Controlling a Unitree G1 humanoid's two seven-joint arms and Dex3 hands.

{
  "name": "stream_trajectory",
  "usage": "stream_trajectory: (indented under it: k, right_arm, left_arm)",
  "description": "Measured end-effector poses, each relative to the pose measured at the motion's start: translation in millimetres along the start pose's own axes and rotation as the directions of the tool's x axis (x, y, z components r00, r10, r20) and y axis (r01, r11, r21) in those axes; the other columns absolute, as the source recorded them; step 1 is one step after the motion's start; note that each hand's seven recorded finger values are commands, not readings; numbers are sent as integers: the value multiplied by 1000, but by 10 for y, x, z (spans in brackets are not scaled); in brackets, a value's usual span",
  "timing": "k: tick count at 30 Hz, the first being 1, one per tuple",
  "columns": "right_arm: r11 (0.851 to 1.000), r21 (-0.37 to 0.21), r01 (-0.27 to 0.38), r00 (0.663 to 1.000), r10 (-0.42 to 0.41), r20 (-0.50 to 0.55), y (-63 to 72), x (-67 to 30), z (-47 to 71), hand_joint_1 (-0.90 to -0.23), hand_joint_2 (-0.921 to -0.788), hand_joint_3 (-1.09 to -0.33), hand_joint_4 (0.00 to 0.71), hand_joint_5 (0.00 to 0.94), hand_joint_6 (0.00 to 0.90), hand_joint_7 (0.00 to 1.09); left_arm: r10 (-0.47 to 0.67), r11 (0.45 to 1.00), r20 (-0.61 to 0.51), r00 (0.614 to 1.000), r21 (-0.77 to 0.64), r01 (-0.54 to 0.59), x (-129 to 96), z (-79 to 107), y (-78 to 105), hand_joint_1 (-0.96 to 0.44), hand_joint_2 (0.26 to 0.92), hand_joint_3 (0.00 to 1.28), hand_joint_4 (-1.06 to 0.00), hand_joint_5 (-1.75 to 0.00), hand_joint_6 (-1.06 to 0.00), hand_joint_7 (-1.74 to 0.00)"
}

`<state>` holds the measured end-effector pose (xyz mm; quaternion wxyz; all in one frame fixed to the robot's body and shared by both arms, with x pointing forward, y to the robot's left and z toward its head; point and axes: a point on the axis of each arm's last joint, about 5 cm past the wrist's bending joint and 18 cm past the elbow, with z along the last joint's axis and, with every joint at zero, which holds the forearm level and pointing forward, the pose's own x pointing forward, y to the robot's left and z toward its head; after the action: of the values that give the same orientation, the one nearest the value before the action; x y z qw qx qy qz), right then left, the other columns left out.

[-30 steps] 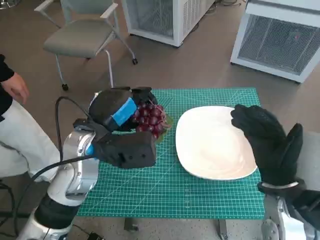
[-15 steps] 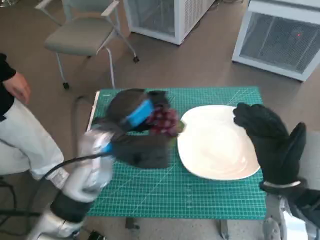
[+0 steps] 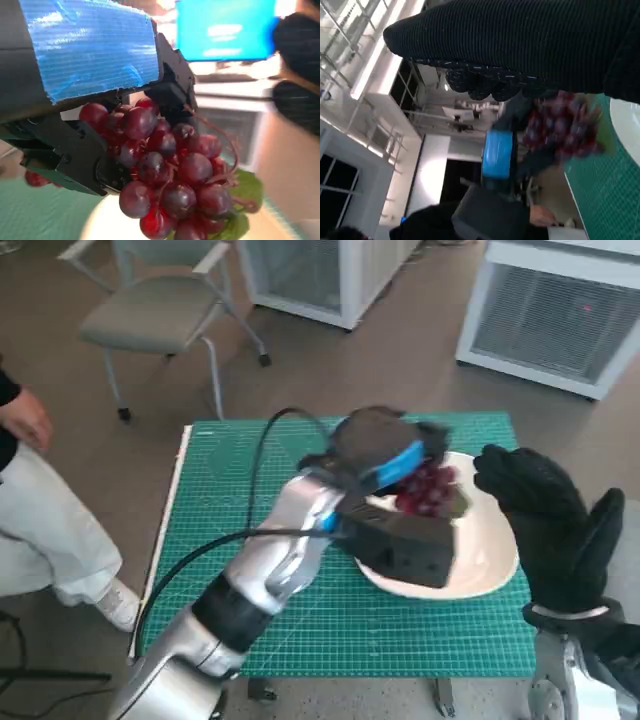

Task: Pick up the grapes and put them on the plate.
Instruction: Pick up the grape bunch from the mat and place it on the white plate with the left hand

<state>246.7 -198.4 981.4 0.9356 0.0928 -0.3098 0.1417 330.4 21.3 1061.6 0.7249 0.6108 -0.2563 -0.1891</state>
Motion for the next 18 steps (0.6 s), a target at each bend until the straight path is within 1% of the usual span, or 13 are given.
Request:
stream_trajectory:
  k: [3, 6, 11, 15, 18]
  right_arm:
    - [1000, -4, 12, 1000, -12, -1, -8, -18, 11, -374, -921, -649, 404, 764, 198, 1010]
    - [1000, -6, 21, 1000, -21, -1, -11, -29, 18, -374, -921, -648, 405, 763, 201, 1006]
    - [999, -9, 33, 999, -33, 1, -15, -37, 26, -374, -921, -647, 407, 759, 204, 999]
    - [999, -11, 39, 999, -39, 3, -12, -38, 30, -376, -921, -646, 409, 756, 206, 993]
    - [999, -11, 42, 999, -42, 5, -9, -38, 33, -377, -921, -645, 411, 753, 208, 989]
  left_arm:
    - [-10, 1000, 15, 1000, 0, 10, 59, 33, -5, 2, 842, 261, -635, -1292, -571, -1211]
    - [-28, 1000, 20, 999, -3, 28, 94, 49, -25, 1, 891, 161, -656, -1223, -569, -1226]
    - [-57, 998, 27, 998, -26, 57, 115, 66, -84, 0, 916, 112, -663, -1184, -571, -1237]
    - [-70, 996, 40, 997, -43, 72, 124, 87, -121, 0, 919, 120, -648, -1178, -552, -1274]
    - [-75, 996, 46, 996, -51, 78, 125, 91, -134, 1, 920, 135, -638, -1207, -527, -1281]
